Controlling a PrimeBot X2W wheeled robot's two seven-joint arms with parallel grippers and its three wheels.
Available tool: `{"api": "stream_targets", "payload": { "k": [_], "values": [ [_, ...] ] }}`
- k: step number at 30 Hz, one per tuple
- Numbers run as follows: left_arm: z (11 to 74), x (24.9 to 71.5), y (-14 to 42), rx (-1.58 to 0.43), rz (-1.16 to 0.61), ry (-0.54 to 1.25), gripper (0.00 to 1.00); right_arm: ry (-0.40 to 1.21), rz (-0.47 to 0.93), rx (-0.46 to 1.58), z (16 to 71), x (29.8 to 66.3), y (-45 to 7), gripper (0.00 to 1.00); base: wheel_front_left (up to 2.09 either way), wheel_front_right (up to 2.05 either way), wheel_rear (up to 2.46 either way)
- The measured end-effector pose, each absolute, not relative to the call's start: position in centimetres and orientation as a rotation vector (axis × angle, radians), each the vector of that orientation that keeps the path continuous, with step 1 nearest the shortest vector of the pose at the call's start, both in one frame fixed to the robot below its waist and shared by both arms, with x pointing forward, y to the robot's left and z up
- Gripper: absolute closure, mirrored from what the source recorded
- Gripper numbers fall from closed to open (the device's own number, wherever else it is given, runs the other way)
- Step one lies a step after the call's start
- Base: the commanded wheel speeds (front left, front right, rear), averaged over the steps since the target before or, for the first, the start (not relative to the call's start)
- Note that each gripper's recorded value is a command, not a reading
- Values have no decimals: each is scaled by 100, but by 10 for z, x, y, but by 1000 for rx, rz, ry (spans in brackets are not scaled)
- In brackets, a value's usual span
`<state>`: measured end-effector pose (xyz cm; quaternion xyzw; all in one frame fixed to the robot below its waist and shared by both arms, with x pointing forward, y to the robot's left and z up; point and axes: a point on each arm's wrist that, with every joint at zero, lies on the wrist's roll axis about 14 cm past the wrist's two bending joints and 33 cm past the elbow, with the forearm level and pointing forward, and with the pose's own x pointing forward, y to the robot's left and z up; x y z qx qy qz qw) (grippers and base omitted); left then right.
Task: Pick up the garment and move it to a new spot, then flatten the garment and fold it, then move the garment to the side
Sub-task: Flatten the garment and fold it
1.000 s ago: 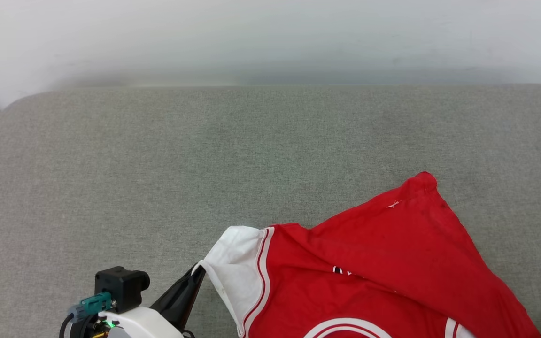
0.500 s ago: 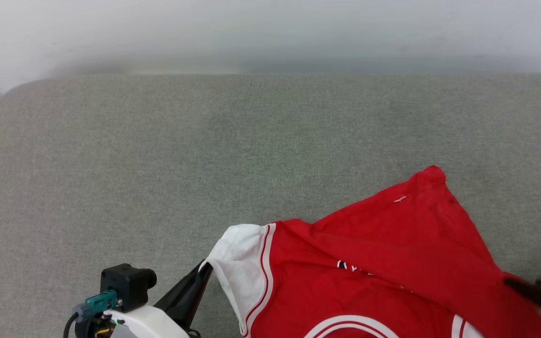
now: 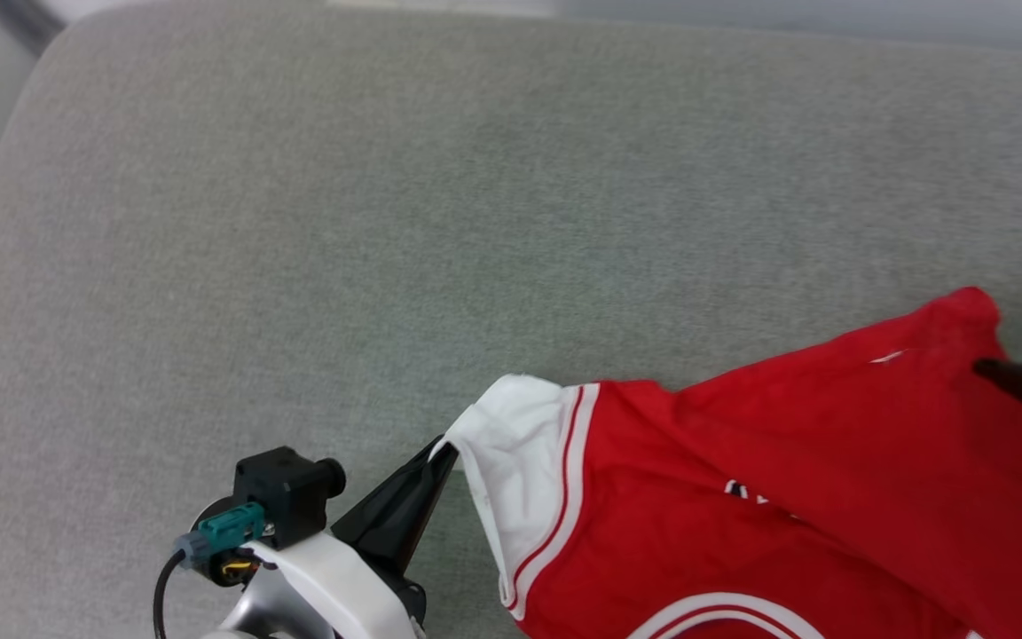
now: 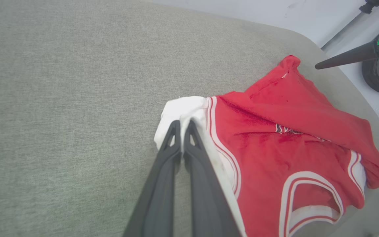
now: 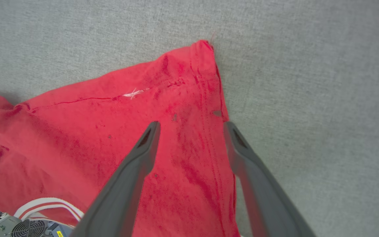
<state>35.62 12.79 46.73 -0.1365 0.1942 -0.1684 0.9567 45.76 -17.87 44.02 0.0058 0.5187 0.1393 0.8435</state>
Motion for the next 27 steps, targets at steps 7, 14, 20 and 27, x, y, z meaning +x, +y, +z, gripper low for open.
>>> {"api": "stream_targets", "payload": {
  "k": [7, 14, 20, 27],
  "values": [
    [455, 361, 134, -287, -303, 425, 100, 1248, 289, -70, 385, 481, -168, 0, 0, 0, 0],
    [444, 363, 143, -296, -262, 456, 100, 1312, 322, -149, 355, 491, -158, 0, 0, 0, 0],
    [444, 361, 147, -299, -251, 457, 100, 1340, 333, -151, 348, 488, -157, 100, 0, 0, 0],
    [449, 358, 151, -281, -250, 440, 100, 1298, 324, -125, 354, 486, -158, 100, 0, 0, 0]
  ]
}}
